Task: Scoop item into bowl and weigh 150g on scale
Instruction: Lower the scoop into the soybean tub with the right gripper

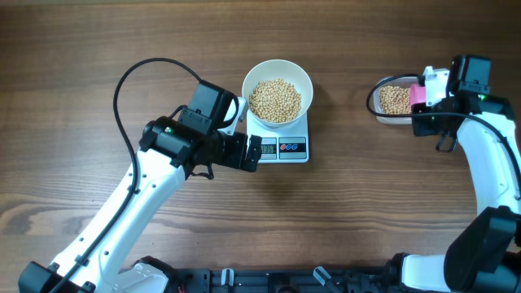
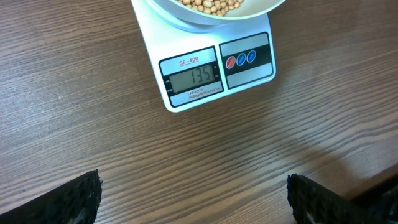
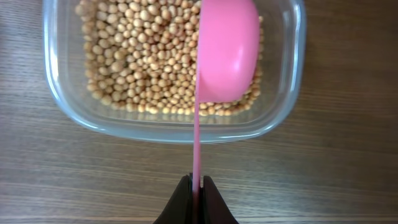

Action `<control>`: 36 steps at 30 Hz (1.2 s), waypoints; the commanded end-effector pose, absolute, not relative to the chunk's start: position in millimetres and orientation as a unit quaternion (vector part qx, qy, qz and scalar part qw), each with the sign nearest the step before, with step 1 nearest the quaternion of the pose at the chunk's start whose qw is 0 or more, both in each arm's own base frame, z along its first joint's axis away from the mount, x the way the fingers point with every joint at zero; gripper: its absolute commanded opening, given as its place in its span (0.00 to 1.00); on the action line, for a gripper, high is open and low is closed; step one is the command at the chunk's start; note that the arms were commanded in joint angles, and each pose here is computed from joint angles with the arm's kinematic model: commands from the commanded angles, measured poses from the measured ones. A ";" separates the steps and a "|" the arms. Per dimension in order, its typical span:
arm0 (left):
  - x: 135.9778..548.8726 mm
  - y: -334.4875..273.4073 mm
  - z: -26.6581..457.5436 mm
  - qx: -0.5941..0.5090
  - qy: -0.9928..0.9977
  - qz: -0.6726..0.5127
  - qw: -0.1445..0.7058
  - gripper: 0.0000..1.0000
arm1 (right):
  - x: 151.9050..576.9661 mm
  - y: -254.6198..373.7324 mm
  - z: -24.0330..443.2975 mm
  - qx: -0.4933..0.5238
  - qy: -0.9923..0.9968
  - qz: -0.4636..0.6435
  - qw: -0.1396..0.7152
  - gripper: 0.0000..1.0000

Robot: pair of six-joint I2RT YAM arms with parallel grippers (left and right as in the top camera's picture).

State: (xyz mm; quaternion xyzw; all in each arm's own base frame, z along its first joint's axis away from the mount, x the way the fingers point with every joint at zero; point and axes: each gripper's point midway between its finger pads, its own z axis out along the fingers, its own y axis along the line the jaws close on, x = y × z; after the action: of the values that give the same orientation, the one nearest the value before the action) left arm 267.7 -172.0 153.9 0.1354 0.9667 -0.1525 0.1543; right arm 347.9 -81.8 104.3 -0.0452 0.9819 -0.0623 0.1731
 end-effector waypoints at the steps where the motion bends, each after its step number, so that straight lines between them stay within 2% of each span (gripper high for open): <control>1: 266.0 -174.5 152.4 0.137 0.966 -0.158 0.149 1.00 | 349.0 -70.8 98.9 -0.034 0.985 -0.029 0.167 0.04; 10: 266.0 -174.5 152.4 0.137 0.967 -0.158 0.149 1.00 | 349.3 -46.1 99.7 -0.033 0.983 0.043 0.174 0.04; 20: 266.0 -174.5 152.4 0.137 0.966 -0.158 0.149 1.00 | 355.2 -39.9 103.1 0.037 0.979 0.080 0.184 0.04; 36: 266.0 -174.5 152.4 0.137 0.967 -0.158 0.149 1.00 | 351.4 -58.5 111.6 0.118 0.951 0.202 0.201 0.04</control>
State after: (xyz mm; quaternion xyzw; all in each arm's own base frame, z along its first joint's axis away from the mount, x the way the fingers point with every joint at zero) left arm 267.6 -172.1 153.9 0.1356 0.9667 -0.1526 0.1543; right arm 348.0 -64.9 111.4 0.1141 0.9578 0.1673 0.2041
